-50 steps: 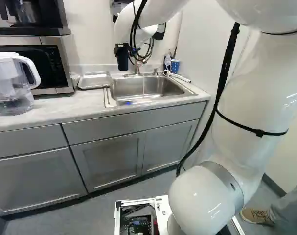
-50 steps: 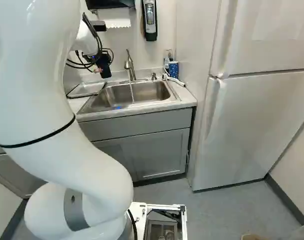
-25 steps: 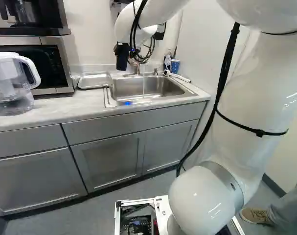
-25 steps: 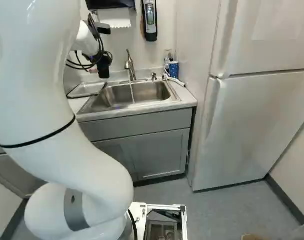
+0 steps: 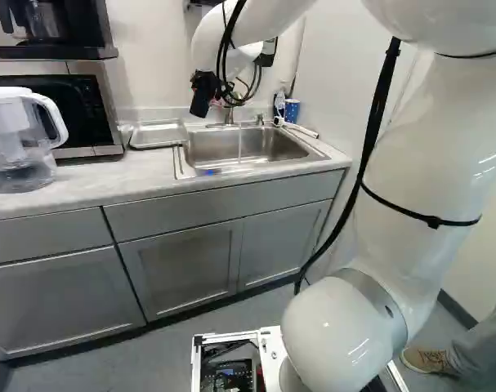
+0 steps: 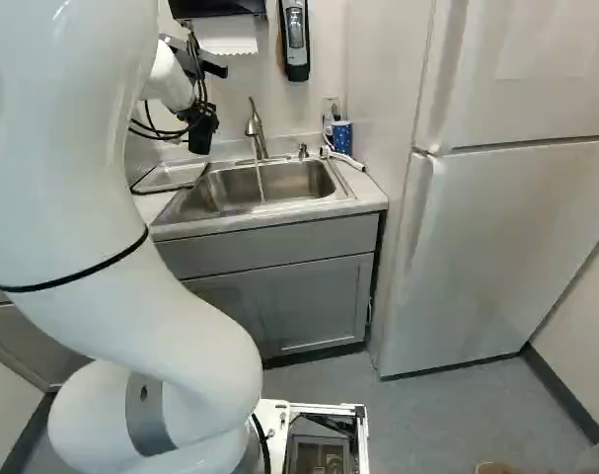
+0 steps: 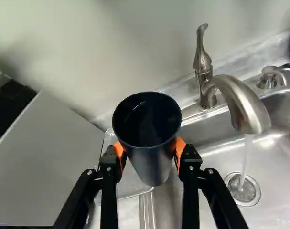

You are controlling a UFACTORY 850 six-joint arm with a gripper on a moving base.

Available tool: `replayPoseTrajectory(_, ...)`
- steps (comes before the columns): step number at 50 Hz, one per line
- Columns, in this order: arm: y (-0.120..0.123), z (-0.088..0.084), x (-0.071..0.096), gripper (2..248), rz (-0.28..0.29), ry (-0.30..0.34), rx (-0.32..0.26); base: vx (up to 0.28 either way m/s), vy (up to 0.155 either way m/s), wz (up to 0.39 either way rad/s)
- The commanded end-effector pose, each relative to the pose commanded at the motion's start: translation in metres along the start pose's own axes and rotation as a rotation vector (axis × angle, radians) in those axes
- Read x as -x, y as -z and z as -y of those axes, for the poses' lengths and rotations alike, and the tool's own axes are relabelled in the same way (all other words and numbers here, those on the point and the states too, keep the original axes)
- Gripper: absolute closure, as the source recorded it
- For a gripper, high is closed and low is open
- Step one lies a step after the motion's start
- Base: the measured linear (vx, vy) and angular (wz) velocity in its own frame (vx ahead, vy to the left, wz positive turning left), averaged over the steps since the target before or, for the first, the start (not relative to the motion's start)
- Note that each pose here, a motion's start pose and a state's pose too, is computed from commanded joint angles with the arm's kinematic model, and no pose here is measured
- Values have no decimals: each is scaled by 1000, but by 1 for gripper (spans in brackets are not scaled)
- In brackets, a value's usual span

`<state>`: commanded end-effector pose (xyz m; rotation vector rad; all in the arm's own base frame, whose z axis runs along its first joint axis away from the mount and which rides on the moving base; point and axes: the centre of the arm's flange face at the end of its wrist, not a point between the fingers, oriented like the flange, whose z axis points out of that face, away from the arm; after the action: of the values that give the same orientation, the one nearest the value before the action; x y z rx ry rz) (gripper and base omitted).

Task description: Rinse the cup and place it in the tray

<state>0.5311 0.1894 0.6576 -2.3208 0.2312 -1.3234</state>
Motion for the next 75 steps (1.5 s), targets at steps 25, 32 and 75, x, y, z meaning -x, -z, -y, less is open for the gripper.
replayPoseTrajectory(25,0,0,0,129,0,-263,0,0,0,0)
replayPoseTrajectory(32,0,0,0,129,0,-337,0,0,0,0)
replayPoseTrajectory(75,0,0,0,129,0,-790,0,0,0,0)
